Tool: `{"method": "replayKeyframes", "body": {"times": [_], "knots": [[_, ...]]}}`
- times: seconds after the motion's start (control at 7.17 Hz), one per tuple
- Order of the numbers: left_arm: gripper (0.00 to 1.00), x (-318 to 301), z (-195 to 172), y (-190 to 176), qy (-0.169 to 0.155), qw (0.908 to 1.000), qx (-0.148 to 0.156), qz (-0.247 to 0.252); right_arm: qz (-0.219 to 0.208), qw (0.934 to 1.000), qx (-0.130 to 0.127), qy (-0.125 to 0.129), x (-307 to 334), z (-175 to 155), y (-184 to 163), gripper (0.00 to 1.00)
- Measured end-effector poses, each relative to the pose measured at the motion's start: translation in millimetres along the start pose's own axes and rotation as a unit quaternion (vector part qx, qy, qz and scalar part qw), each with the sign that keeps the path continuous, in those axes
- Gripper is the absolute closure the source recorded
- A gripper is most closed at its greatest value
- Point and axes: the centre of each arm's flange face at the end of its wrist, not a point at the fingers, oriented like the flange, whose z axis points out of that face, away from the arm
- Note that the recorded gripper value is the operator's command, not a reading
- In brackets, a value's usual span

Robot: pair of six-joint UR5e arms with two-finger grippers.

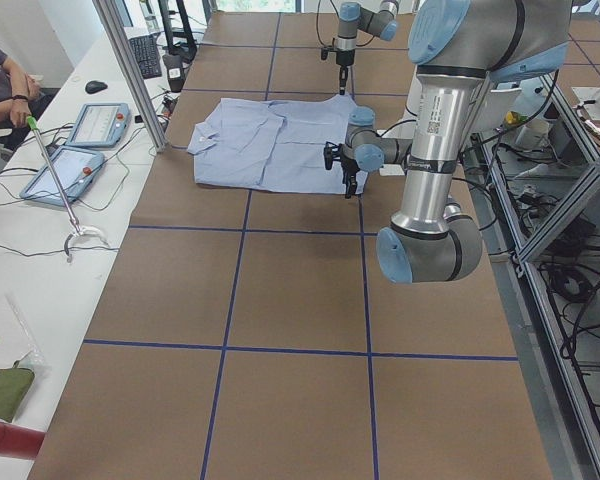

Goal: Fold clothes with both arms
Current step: 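Move the left gripper down to the opposite side edge near the hem, then grasp the hem corners with both grippers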

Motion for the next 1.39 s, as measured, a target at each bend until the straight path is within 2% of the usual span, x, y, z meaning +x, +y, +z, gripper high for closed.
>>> {"method": "replayKeyframes", "body": {"times": [0.7, 1.39], "knots": [[0.26, 2.7, 2.8, 18.2, 0.003, 0.9993, -0.012, 0.035, 0.002, 1.0, 0.002, 0.0, 1.2, -2.1, -2.1, 1.0], [0.36, 4.3, 4.2, 19.2, 0.009, 0.9988, -0.013, 0.046, 0.002, 1.0, 0.003, 0.0, 2.1, -2.4, -2.8, 1.0]]}}
